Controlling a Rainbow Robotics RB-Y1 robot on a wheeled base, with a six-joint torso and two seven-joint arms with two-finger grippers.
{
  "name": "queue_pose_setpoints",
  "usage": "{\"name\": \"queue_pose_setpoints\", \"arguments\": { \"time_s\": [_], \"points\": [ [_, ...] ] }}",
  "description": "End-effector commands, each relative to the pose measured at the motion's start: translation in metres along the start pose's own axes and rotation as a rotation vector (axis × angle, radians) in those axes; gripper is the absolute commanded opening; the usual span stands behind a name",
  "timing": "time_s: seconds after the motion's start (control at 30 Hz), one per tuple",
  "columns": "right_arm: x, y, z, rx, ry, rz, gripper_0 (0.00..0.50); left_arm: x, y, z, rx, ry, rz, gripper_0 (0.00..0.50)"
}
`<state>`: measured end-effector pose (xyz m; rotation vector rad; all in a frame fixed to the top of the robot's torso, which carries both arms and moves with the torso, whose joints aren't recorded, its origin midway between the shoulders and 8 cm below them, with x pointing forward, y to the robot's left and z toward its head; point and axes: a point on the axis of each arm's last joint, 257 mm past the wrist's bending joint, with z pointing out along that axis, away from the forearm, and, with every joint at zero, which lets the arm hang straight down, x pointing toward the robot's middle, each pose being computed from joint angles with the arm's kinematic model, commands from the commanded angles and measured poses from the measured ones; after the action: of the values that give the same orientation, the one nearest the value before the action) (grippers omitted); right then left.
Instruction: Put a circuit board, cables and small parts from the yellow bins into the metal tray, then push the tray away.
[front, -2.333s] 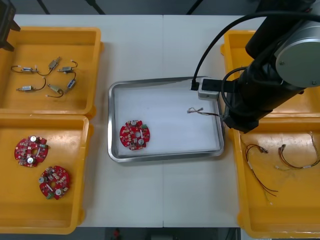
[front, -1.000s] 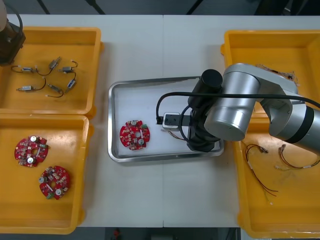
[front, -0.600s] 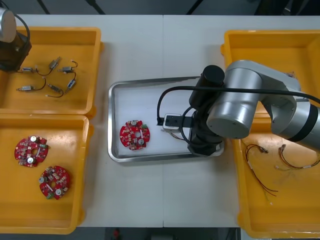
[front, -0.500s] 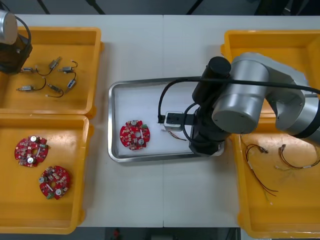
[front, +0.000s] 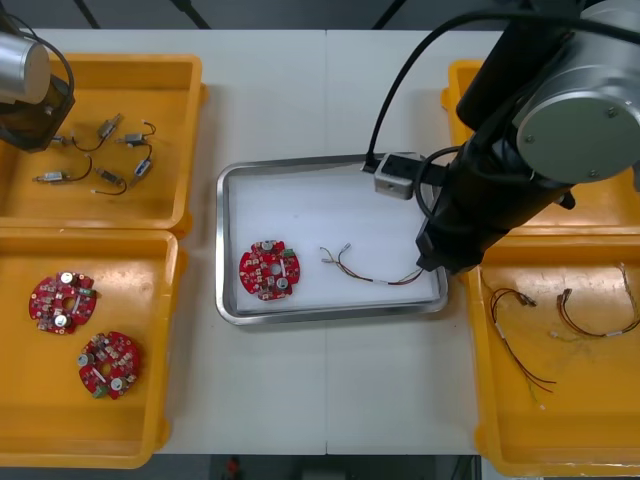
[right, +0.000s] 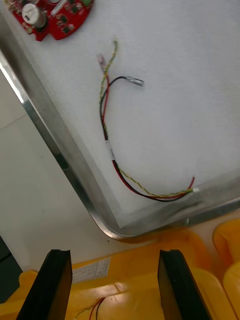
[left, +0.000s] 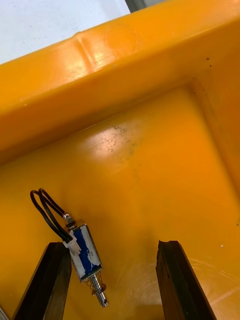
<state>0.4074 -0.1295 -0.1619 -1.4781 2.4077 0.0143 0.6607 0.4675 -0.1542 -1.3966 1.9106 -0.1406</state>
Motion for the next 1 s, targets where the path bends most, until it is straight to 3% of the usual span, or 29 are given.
{"name": "queue_pose_setpoints", "arguments": {
  "time_s": [0.03,0.27,0.4,0.67,1.0],
  "points": [
    [-0.001,-0.033,-0.045,0.088,-0.047,0.104,0.500,-0.004,-0.002,0.000,-0.004,-0.022,0.071,0.500],
    [0.017,-0.066,-0.083,0.135,-0.063,0.316,0.500,-0.007,0.011,0.005,-0.031,-0.023,0.079,0.500],
    [0.029,-0.088,-0.095,0.136,-0.072,0.475,0.500,-0.006,0.012,0.007,-0.024,-0.018,0.082,0.500],
    [0.051,-0.141,-0.100,0.182,-0.100,0.782,0.500,0.003,0.013,0.014,-0.002,-0.003,0.095,0.500],
    [0.088,-0.190,-0.098,0.299,-0.102,1.088,0.500,0.011,0.028,0.021,-0.021,0.016,0.101,0.500]
  ]
}}
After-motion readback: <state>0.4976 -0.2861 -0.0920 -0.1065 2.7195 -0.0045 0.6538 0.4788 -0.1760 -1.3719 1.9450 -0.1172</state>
